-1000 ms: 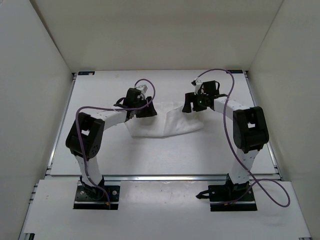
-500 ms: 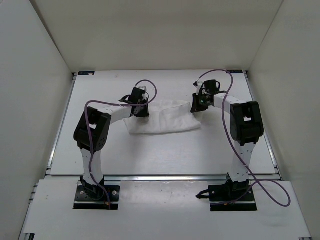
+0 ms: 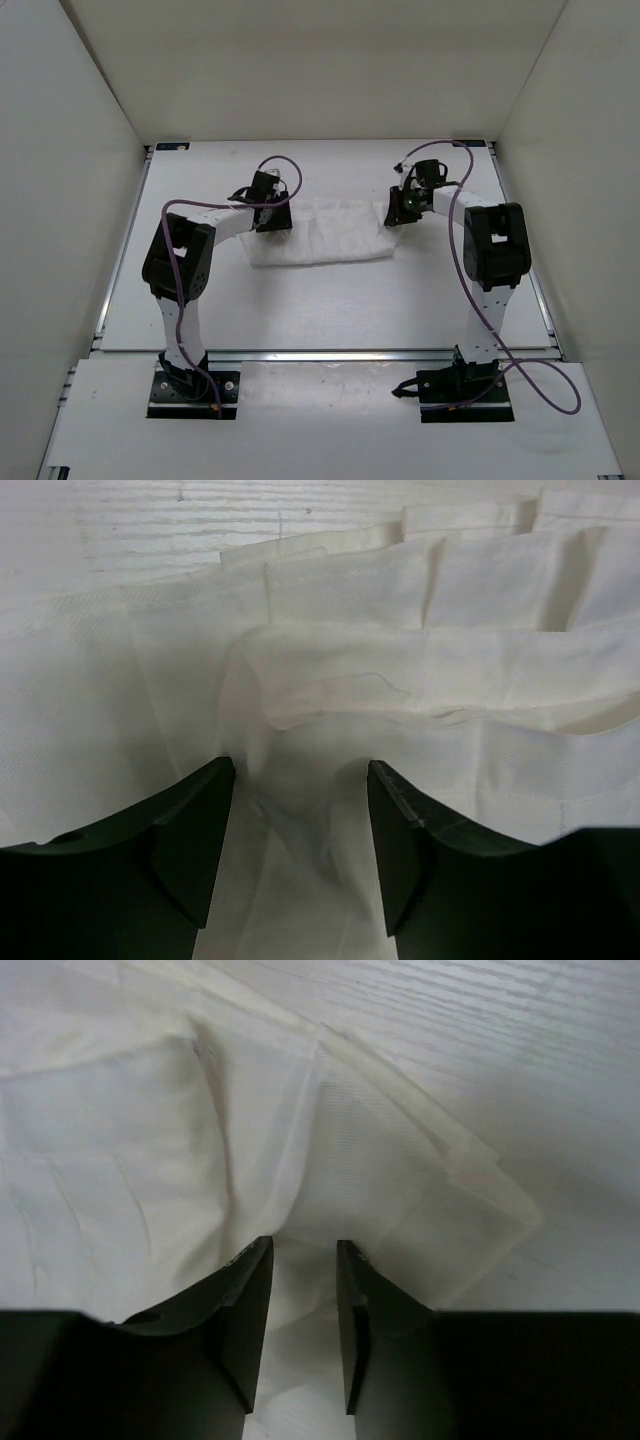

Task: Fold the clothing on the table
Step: Fold the skirt

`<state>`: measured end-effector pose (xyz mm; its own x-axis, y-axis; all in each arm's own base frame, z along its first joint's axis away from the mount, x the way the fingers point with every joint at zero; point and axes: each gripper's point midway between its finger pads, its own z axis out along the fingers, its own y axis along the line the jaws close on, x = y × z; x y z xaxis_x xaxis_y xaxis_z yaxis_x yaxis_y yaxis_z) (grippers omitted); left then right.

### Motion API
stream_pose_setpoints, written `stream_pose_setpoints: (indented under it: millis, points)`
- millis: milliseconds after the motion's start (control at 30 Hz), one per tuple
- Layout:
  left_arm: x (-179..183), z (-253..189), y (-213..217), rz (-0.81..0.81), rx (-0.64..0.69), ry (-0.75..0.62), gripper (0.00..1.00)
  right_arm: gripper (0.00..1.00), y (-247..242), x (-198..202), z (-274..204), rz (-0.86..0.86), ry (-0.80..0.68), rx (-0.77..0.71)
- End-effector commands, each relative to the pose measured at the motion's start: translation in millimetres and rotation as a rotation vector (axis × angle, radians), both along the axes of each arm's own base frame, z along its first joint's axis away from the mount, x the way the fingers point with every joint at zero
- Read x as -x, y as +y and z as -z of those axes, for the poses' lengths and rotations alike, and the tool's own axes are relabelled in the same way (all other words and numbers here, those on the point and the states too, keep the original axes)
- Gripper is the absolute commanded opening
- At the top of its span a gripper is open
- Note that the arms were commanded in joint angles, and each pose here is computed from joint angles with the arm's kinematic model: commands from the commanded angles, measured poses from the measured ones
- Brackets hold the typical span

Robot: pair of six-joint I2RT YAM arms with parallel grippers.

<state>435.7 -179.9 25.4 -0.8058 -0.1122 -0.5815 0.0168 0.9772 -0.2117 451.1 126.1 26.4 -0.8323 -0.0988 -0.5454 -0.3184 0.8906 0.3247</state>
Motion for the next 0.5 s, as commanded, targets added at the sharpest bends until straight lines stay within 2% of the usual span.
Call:
stream_pose_setpoints:
  millis: [0,33,100,200,267,367,467]
  points:
    - [-7.6,-29.4,11.4,-0.005,-0.009,-0.055,0.68,0.32,-13.0,-3.5,-42.0,0.055,-0.047,-0.022]
    - [-10.3,-36.9,9.7,0.000,-0.008,-0.075,0.69,0.38,-7.3,-3.1,-49.8,0.042,-0.060,-0.040]
    - [-15.9,-54.2,7.0,-0.005,0.003,-0.109,0.73,0.58,-5.8,-0.4,-71.2,0.053,-0.093,-0.045]
    - [-18.0,-71.7,14.1,-0.023,0.001,-0.155,0.74,0.72,-5.2,14.6,-85.2,0.063,-0.102,-0.061]
    - [-15.0,-82.2,20.0,-0.030,0.000,-0.185,0.76,0.78,-6.5,24.2,-81.6,0.078,-0.096,-0.062]
    - [-7.9,-91.1,37.2,-0.064,-0.015,-0.210,0.75,0.80,-10.4,39.7,-66.5,0.096,-0.047,-0.061]
    - [11.0,-78.0,49.1,-0.078,-0.056,-0.179,0.74,0.82,-7.2,54.7,-47.4,0.100,0.005,-0.061]
